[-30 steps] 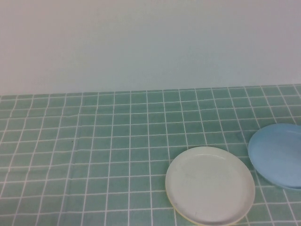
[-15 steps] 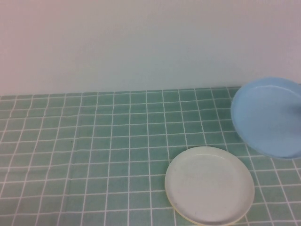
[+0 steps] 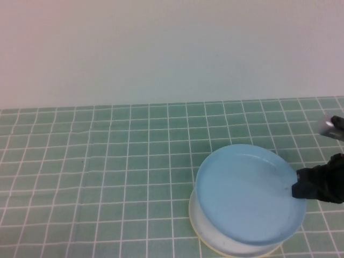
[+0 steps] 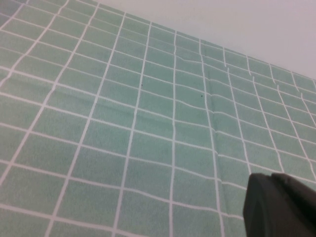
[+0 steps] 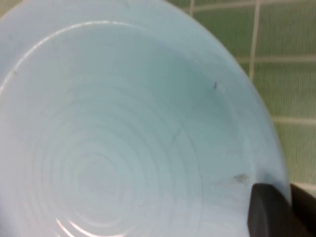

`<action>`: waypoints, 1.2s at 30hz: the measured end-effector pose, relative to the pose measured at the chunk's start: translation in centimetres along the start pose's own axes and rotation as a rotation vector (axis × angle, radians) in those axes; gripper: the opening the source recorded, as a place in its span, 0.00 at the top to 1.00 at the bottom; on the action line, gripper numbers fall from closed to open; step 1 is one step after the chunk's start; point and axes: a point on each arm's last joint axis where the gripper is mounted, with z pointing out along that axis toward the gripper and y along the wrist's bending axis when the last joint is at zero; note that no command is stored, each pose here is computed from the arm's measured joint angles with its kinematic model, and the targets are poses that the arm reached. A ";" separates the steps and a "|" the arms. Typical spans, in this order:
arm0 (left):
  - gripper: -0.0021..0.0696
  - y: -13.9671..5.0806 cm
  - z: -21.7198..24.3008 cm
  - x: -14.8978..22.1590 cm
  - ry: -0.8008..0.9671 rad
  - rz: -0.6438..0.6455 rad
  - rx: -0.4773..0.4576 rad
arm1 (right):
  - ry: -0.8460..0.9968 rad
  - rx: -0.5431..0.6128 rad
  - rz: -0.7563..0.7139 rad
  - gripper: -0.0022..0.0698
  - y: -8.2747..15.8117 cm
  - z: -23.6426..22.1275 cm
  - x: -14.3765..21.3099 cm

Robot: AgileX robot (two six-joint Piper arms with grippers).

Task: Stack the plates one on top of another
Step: Place the blue plate on the white plate

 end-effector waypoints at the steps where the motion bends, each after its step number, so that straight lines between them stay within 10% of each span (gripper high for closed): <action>1: 0.97 0.0 0.0 0.0 0.000 0.000 0.000 | 0.004 0.007 -0.002 0.95 0.0 0.2 0.3; 36: 0.97 0.0 0.0 0.0 0.001 0.000 0.000 | -0.010 0.086 -0.097 0.95 0.3 3.4 1.2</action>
